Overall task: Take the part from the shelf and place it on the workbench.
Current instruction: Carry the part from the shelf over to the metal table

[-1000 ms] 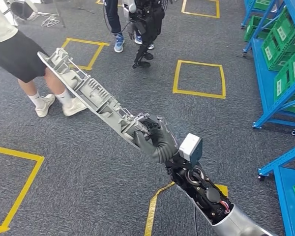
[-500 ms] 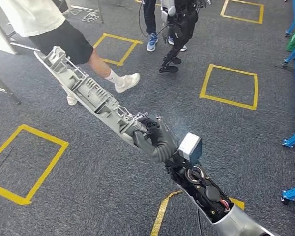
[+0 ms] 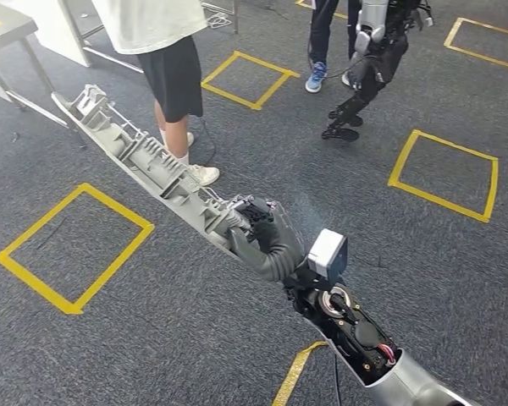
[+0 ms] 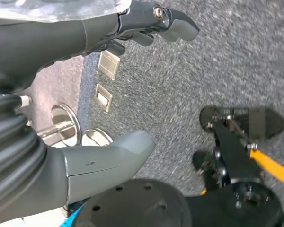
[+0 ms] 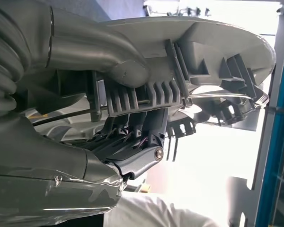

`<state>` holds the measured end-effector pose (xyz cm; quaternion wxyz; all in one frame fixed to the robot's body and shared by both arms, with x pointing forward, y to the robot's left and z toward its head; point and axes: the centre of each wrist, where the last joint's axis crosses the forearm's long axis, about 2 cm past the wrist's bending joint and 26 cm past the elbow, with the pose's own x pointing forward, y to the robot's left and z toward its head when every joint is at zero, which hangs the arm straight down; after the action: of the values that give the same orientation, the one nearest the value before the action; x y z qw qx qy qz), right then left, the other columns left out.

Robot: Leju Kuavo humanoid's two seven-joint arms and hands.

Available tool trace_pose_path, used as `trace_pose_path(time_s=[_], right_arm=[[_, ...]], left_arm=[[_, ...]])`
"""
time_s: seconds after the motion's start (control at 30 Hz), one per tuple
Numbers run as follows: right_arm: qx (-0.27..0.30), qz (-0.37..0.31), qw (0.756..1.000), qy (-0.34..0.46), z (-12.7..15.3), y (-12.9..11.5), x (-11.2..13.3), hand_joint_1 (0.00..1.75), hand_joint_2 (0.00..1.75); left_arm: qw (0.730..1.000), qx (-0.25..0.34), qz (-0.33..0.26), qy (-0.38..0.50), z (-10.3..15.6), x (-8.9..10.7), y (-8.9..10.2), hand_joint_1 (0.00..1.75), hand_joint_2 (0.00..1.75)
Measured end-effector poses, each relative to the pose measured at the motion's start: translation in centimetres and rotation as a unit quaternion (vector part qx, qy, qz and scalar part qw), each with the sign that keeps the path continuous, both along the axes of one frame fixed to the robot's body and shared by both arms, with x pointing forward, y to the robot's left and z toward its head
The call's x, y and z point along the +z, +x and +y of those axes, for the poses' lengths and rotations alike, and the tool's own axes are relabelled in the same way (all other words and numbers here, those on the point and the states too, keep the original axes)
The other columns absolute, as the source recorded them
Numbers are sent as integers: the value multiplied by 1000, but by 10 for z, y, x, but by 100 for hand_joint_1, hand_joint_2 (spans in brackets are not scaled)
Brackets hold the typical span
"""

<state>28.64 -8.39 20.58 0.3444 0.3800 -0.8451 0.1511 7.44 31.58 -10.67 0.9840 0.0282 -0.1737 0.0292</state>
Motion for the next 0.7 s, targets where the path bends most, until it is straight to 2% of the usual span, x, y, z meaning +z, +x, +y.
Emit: trace_pose_path(time_s=[0.43, 0.7], right_arm=[[42, 7, 999, 4, 8, 0, 1, 175, 175], [59, 13, 998, 4, 15, 2, 0, 175, 175]], left_arm=[[1000, 3, 3, -3, -2, -1, -3, 0, 175], [1000, 4, -1, -3, -1, 0, 1, 0, 175]])
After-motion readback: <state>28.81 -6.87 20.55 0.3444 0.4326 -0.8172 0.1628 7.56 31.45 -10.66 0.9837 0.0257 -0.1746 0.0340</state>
